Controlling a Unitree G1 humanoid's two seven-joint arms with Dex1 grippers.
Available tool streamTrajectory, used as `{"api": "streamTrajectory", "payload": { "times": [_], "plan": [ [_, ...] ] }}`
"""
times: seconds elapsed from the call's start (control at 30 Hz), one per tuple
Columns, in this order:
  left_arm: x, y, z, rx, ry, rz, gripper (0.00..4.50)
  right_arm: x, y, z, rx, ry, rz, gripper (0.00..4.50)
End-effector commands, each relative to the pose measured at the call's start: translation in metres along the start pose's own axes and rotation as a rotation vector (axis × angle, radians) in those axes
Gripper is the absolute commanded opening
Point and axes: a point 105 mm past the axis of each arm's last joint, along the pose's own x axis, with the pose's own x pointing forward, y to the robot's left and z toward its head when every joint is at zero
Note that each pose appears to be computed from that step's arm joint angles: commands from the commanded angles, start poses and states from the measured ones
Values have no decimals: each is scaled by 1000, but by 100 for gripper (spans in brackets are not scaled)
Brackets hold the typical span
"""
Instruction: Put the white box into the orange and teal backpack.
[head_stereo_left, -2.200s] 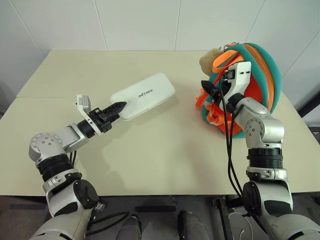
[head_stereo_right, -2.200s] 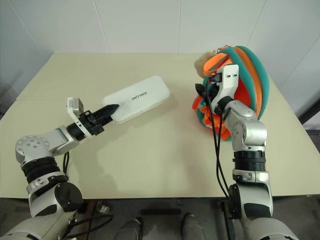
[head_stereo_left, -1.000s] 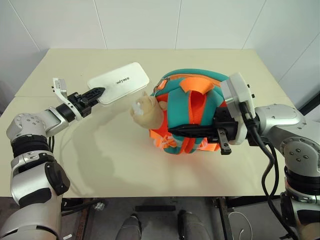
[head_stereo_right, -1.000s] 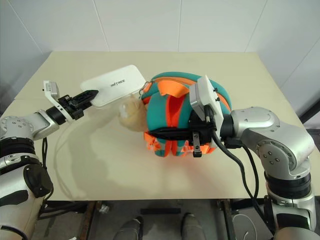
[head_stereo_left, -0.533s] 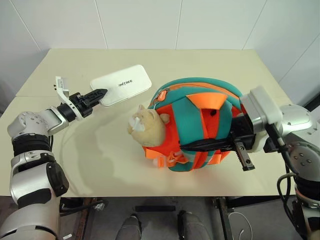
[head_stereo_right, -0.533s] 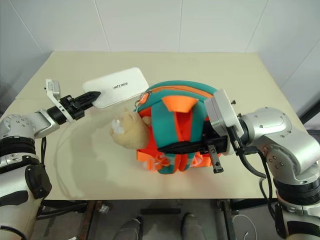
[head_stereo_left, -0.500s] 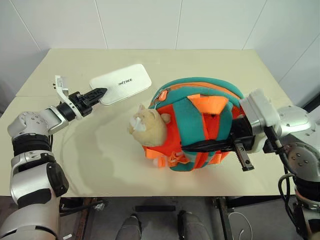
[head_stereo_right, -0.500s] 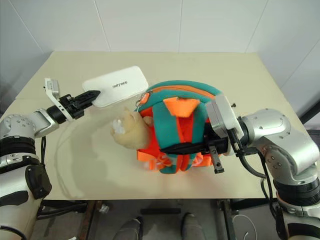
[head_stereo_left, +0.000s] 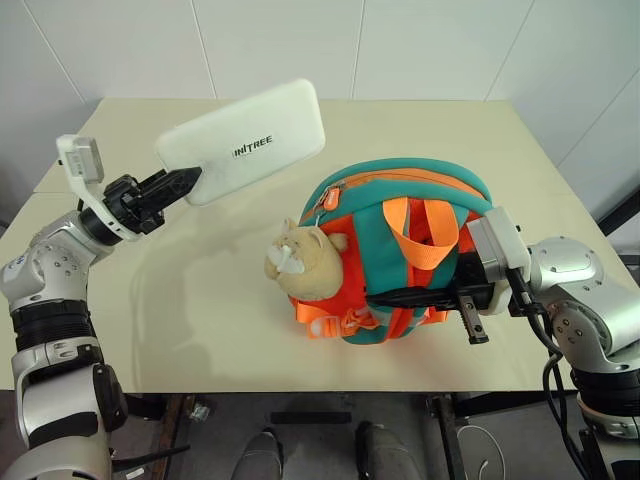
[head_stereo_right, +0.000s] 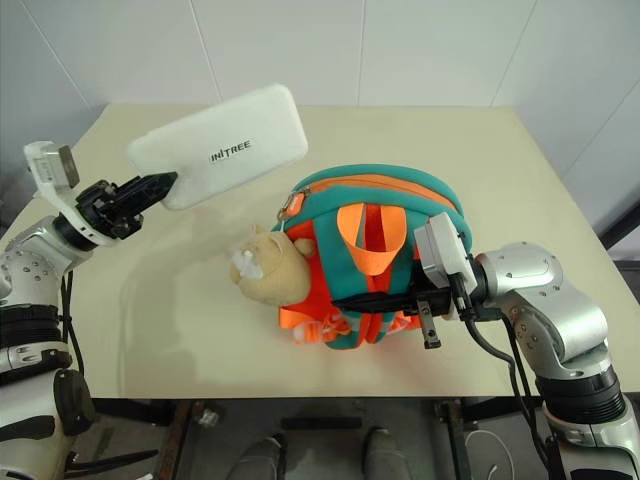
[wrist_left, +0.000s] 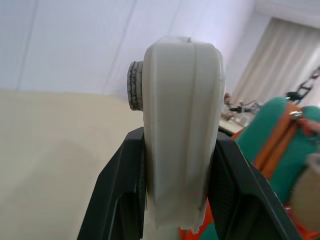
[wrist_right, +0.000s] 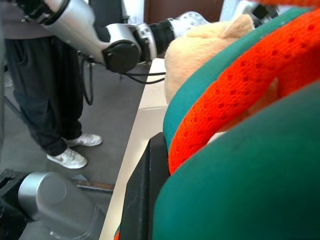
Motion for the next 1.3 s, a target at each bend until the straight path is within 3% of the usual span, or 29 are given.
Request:
{"api": "streamTrajectory", "payload": {
  "times": [0.03, 0.27, 0.57, 1.0, 1.3],
  "plan": [
    [-5, -20, 34, 27, -139, -92, 127, 0, 1, 9, -31, -35, -26, 0],
    [-10, -42, 37, 25, -94, -209, 127, 0, -1, 3, 4, -43, -55, 0],
    [-14, -69, 26, -11, 117, -325, 127, -4, -7, -6, 47, -39, -82, 0],
    [-34, -58, 31, 59, 357, -268, 126, -8, -13, -12, 57, -28, -86, 0],
    [-30, -49, 32, 156, 479, -281, 126, -7, -17, -14, 52, -26, -97, 0]
  ]
}}
